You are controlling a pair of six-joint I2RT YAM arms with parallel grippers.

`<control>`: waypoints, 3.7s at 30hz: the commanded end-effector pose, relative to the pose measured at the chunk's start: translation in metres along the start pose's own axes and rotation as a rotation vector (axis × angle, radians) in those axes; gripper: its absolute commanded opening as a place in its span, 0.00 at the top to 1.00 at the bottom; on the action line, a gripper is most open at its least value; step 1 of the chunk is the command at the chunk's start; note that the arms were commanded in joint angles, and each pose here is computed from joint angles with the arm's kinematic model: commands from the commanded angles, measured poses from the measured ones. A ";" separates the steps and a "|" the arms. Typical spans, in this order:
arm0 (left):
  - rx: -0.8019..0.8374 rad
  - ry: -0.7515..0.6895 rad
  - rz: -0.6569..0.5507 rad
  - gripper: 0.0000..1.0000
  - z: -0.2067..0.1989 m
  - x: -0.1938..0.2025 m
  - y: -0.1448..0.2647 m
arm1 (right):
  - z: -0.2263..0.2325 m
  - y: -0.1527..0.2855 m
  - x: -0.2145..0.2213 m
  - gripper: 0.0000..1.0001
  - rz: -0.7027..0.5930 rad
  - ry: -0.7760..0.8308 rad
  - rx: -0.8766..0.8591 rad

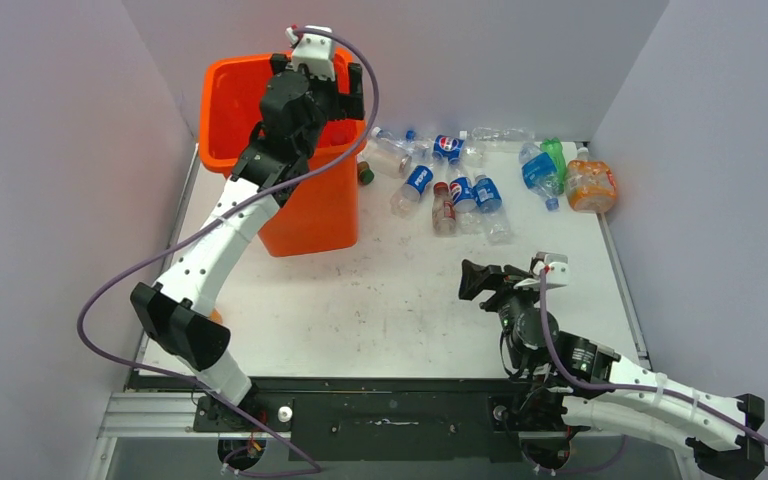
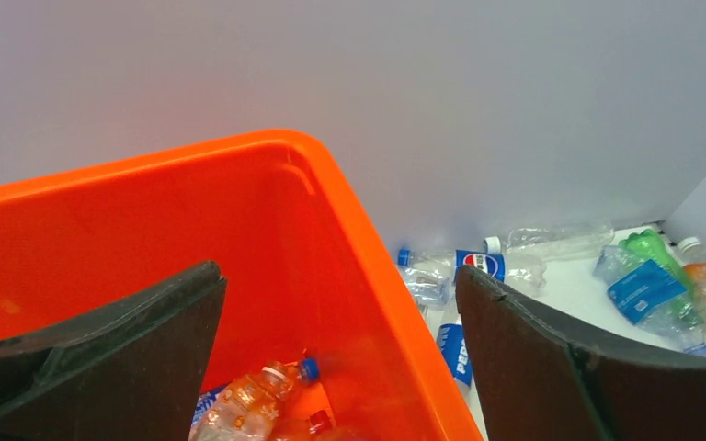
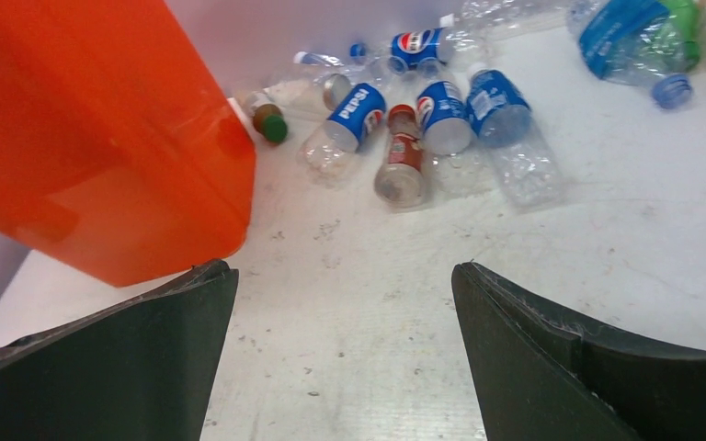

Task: Put the plastic bottles in the bin
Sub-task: Place the plastic bottle in the trash bin, then pick up the plastic bottle at the center of the board.

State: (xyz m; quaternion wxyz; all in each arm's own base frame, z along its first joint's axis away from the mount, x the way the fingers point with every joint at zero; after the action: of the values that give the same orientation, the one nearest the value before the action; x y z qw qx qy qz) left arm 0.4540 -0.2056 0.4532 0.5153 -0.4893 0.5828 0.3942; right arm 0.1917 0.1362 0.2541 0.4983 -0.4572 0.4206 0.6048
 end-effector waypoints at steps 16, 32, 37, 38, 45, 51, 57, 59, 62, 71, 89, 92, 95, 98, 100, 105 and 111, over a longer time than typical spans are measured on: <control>0.165 -0.172 -0.139 0.04 -0.023 -0.027 0.229 | 0.010 -0.010 -0.003 0.10 0.060 0.059 0.064; 0.845 -0.040 0.206 0.04 -0.073 0.149 0.315 | -0.095 -0.149 0.013 0.10 0.140 -0.141 0.398; 0.798 -0.050 0.267 0.04 -0.070 0.165 0.310 | -0.129 -0.193 0.027 0.06 0.162 -0.109 0.499; 0.767 -0.054 0.268 0.04 -0.066 0.167 0.306 | -0.133 -0.201 0.033 0.05 0.172 -0.108 0.495; 0.767 -0.065 0.282 0.04 -0.067 0.175 0.305 | -0.151 -0.236 0.066 0.10 0.261 0.001 0.527; 0.739 -0.080 0.299 0.04 -0.062 0.180 0.302 | -0.160 -0.259 0.089 0.07 0.344 0.034 0.517; 0.750 -0.083 0.311 0.04 -0.065 0.183 0.302 | -0.166 -0.265 0.118 0.03 0.431 0.066 0.521; 0.752 -0.086 0.319 0.04 -0.066 0.185 0.302 | -0.166 -0.264 0.126 0.02 0.450 0.059 0.516; 0.759 -0.086 0.319 0.04 -0.067 0.185 0.302 | -0.167 -0.262 0.138 0.08 0.475 0.048 0.515; 0.752 -0.088 0.323 0.04 -0.066 0.187 0.301 | -0.165 -0.254 0.156 0.35 0.499 0.031 0.485; 0.660 0.102 0.120 0.04 -0.052 0.149 0.298 | -0.077 -0.128 0.041 0.58 0.058 -0.211 0.154; 0.672 0.226 0.003 0.04 -0.050 0.121 0.302 | -0.041 -0.089 0.010 0.58 -0.066 -0.204 -0.054; 0.718 0.343 -0.095 0.04 -0.048 0.098 0.311 | 0.000 -0.048 -0.018 0.57 -0.154 -0.183 -0.351; 0.827 0.412 -0.153 0.04 -0.058 0.074 0.323 | 0.031 -0.012 -0.041 0.57 -0.210 -0.191 -0.596; 0.894 0.453 -0.150 0.04 -0.071 0.059 0.328 | 0.047 0.006 -0.049 0.57 -0.223 -0.204 -0.730; 0.991 0.542 -0.151 0.04 -0.102 0.024 0.321 | 0.072 0.041 -0.070 0.56 -0.299 -0.260 -0.983; 0.988 0.574 -0.168 0.04 -0.128 0.001 0.297 | 0.083 0.064 -0.091 0.55 -0.384 -0.368 -1.132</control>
State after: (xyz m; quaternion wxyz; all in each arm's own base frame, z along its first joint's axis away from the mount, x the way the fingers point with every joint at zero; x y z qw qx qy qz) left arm 0.1423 -0.2640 0.4059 0.5318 -0.3024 0.7900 -0.0411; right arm 0.1604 0.1849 0.3280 0.3704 -0.5803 -0.0301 0.7247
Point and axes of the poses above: each gripper's point midway between its finger pads, its own y axis back along the fingers, its own z axis along the line the jaws close on, x = y × z, the point moved 2 cm from there along y, back along the fingers, and after that the axes turned 7 degrees about y, right-handed, at the moved point
